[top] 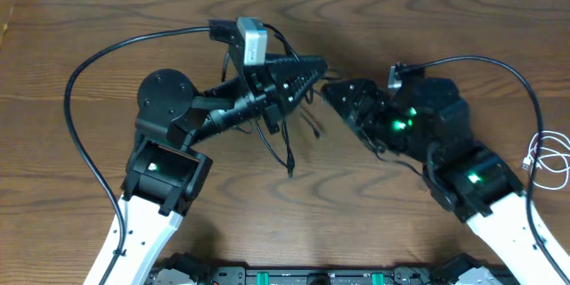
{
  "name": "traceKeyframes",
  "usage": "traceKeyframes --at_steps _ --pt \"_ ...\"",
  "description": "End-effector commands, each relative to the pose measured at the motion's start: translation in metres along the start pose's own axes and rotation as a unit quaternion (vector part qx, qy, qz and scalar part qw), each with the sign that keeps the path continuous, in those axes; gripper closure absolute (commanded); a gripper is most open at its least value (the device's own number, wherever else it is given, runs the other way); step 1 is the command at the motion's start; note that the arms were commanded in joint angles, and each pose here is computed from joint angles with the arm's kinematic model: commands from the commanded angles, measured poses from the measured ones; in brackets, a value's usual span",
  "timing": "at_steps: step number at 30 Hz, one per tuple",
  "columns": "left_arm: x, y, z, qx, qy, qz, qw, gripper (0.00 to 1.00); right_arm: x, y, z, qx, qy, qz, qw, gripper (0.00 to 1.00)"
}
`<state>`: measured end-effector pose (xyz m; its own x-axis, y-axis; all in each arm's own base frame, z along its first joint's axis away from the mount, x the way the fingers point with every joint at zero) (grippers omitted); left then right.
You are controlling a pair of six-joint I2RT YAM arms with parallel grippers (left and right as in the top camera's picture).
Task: Untangle cables
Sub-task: 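Pull the grippers apart left and right, stretching the black cables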
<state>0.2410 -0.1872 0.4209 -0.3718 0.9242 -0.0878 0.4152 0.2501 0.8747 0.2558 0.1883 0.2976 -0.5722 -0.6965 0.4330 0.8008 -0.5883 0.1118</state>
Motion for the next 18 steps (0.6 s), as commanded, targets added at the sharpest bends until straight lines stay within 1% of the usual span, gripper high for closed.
traceKeyframes --at_steps 1,2,3,4,6,8,10,13,14,16,18 --pt "-0.002 0.000 -0.011 -0.021 -0.027 0.005 0.999 0.92 -0.020 0.008 -0.004 -0.058 -0.006 -0.010 0.998 0.52" --pt "-0.002 0.000 -0.012 -0.021 -0.029 0.005 0.999 0.92 -0.028 0.008 -0.006 -0.060 -0.009 -0.003 0.998 0.64" --pt "-0.002 -0.001 -0.013 -0.021 -0.031 0.007 0.999 0.93 -0.036 0.008 -0.010 -0.062 -0.015 0.006 0.998 0.83" --pt "-0.003 -0.001 -0.013 -0.021 -0.034 0.008 0.999 0.92 -0.043 0.008 -0.016 -0.066 -0.025 0.014 0.997 0.98" --pt "-0.002 -0.003 -0.016 -0.022 -0.047 0.017 0.999 0.92 -0.054 0.011 -0.031 -0.048 -0.056 0.012 0.997 0.99" --pt "0.001 -0.004 -0.018 -0.024 -0.061 0.026 0.998 0.93 -0.059 0.022 -0.049 -0.024 -0.102 -0.021 0.994 0.98" --pt "0.007 -0.002 -0.018 -0.033 -0.068 0.030 0.997 0.93 -0.054 0.034 -0.074 -0.022 -0.170 -0.068 0.983 0.99" --pt "0.024 0.010 -0.008 -0.043 -0.044 0.014 0.998 0.92 -0.026 0.055 -0.113 -0.034 -0.290 -0.149 0.945 0.99" --pt "0.030 0.014 -0.003 -0.047 -0.029 0.006 0.998 0.92 -0.013 0.062 -0.125 -0.039 -0.330 -0.173 0.927 0.99" --pt "0.043 0.024 0.007 -0.053 0.002 -0.012 0.999 0.92 0.009 0.072 -0.140 -0.043 -0.380 -0.204 0.901 0.99" --pt "0.056 0.032 0.019 -0.057 0.032 -0.026 0.997 0.92 0.027 0.082 -0.149 -0.039 -0.411 -0.222 0.883 0.99"
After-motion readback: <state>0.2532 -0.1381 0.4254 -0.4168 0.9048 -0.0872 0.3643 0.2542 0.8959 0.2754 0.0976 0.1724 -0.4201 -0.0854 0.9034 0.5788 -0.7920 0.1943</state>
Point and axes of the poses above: each gripper's point midway between its finger pads, its own x axis back along the fingers, its own z axis along the line the jaws close on, y = z × x, the point moved 6 cm from there along x, back along the fingers, and after that the axes turned 1 degree about x, right-handed, at the moved point
